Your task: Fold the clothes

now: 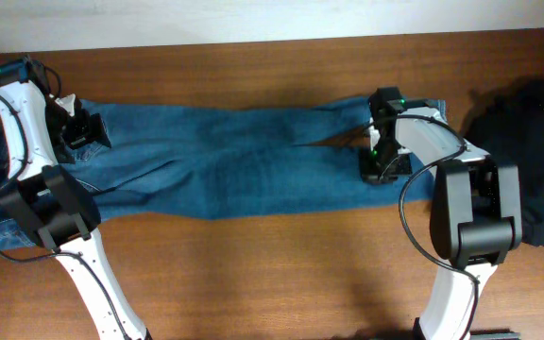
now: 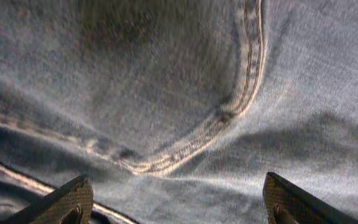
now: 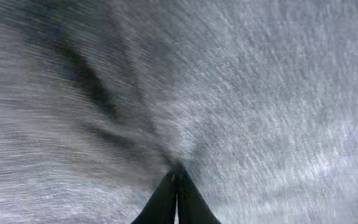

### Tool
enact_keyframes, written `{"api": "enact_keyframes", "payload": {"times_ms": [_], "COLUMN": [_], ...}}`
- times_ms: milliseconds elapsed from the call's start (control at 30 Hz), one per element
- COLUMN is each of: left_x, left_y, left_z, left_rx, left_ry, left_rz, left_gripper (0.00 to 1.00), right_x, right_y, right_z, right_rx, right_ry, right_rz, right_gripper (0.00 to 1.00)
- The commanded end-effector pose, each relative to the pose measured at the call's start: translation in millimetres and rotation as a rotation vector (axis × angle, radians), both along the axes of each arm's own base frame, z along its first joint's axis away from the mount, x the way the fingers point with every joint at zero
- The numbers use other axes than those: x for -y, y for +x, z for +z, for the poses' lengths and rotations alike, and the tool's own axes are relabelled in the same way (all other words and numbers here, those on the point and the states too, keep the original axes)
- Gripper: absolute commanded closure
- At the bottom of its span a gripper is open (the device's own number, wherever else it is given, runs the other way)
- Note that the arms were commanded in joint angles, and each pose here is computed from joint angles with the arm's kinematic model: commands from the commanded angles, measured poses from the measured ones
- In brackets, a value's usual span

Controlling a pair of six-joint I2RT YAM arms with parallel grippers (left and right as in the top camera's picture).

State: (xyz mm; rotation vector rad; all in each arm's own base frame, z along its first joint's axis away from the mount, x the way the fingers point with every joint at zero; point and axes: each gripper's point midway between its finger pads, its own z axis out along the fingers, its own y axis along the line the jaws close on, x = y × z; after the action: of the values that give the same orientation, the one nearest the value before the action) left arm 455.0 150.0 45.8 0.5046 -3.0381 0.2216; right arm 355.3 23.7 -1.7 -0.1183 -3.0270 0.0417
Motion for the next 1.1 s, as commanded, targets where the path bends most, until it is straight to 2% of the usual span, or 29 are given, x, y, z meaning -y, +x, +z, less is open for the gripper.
{"api": "enact_keyframes", "payload": {"times_ms": [0,67,133,467,633,733,767,800,833,900,1000,1067], "left_x": [-1.1,-2.9,-3.7,-12.8,-12.8,-10.8,-8.8,-7.1,-4.4,-2.6,-1.1,-1.5], "left_y": [4.8,8.8,10.4,10.7,10.6,6.9,2.1,-2.4,-9.4,-14.5,-18.6,-17.7], "left_z": [-5.8,-6.2,-6.7,-9.6,-9.6,-9.4,-9.1,-8.7,-7.9,-7.1,-6.7,-7.3], "left_rx": [0.010,0.027,0.033,0.027,0.026,0.012,-0.008,-0.026,-0.055,-0.076,-0.093,-0.090], "left_ry": [0.008,0.015,0.018,0.066,0.066,0.057,0.049,0.041,0.031,0.023,0.017,0.018], "left_rz": [-0.001,0.000,0.000,-0.002,-0.002,-0.002,-0.002,-0.002,-0.003,-0.004,-0.004,-0.004], "left_gripper": [0.08,0.08,0.01,0.01,0.01,0.01,0.01,0.01,0.01,0.01,0.02,0.11], "right_x": [38.2,48.9,57.3,121.6,121.1,106.7,98.9,96.2,88.1,75.4,63.8,57.4], "right_y": [-37.9,-40.6,-40.5,-46.0,-48.8,-49.1,-50.0,-50.3,-49.3,-45.5,-37.1,-29.9], "right_z": [-16.9,-16.3,-16.5,-19.0,-20.7,-20.0,-19.0,-18.6,-17.7,-15.9,-9.0,-1.6], "right_rx": [-0.141,-0.150,-0.149,-0.135,-0.143,-0.158,-0.170,-0.174,-0.179,-0.177,-0.166,-0.156], "right_ry": [-0.196,-0.198,-0.197,-0.173,-0.067,-0.010,0.007,0.011,0.028,0.062,0.072,0.070], "right_rz": [-0.108,-0.164,-0.190,-0.402,-0.470,-0.435,-0.425,-0.420,-0.398,-0.368,-0.337,-0.314], "right_gripper": [0.93,0.94,0.94,0.96,0.95,0.82,0.67,0.60,0.37,0.14,0.11,0.11]}}
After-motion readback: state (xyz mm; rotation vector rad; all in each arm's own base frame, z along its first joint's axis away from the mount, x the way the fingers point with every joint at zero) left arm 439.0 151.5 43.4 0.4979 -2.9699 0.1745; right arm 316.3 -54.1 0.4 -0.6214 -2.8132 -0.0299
